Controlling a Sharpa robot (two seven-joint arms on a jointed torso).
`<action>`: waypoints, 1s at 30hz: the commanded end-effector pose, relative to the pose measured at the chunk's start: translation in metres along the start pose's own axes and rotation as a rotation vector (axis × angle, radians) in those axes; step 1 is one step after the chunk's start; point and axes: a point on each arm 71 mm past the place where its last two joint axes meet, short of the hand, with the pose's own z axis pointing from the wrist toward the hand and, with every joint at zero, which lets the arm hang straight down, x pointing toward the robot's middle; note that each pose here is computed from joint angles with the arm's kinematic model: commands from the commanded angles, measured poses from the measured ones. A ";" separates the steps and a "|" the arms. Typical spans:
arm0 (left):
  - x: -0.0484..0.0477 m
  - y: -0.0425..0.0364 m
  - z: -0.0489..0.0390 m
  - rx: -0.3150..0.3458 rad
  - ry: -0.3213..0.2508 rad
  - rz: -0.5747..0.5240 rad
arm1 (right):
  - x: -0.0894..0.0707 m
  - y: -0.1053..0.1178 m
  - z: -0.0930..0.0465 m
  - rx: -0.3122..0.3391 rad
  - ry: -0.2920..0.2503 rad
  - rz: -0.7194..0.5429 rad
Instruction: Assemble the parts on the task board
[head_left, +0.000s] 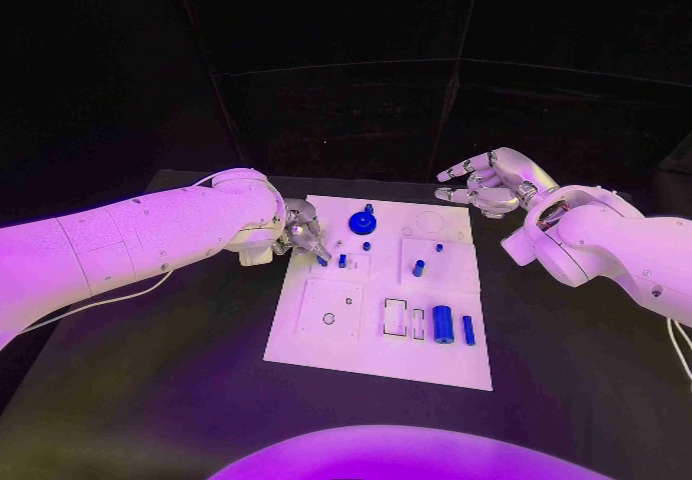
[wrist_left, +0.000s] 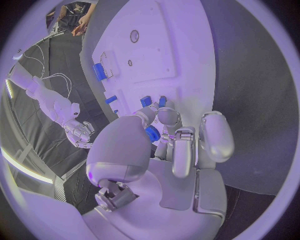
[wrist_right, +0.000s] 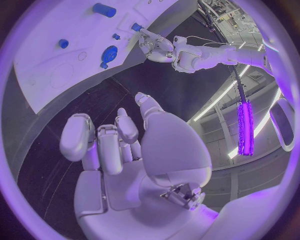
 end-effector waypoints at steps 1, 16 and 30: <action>0.0037 0.0002 0.0005 -0.009 0.019 0.017 | 0.000 0.002 0.001 -0.008 0.004 0.003; 0.0033 -0.0006 0.0022 -0.014 0.022 0.018 | 0.001 0.002 0.001 -0.009 0.006 0.003; 0.0036 -0.0028 0.0080 -0.030 0.060 0.039 | 0.001 0.002 0.002 -0.009 0.007 0.004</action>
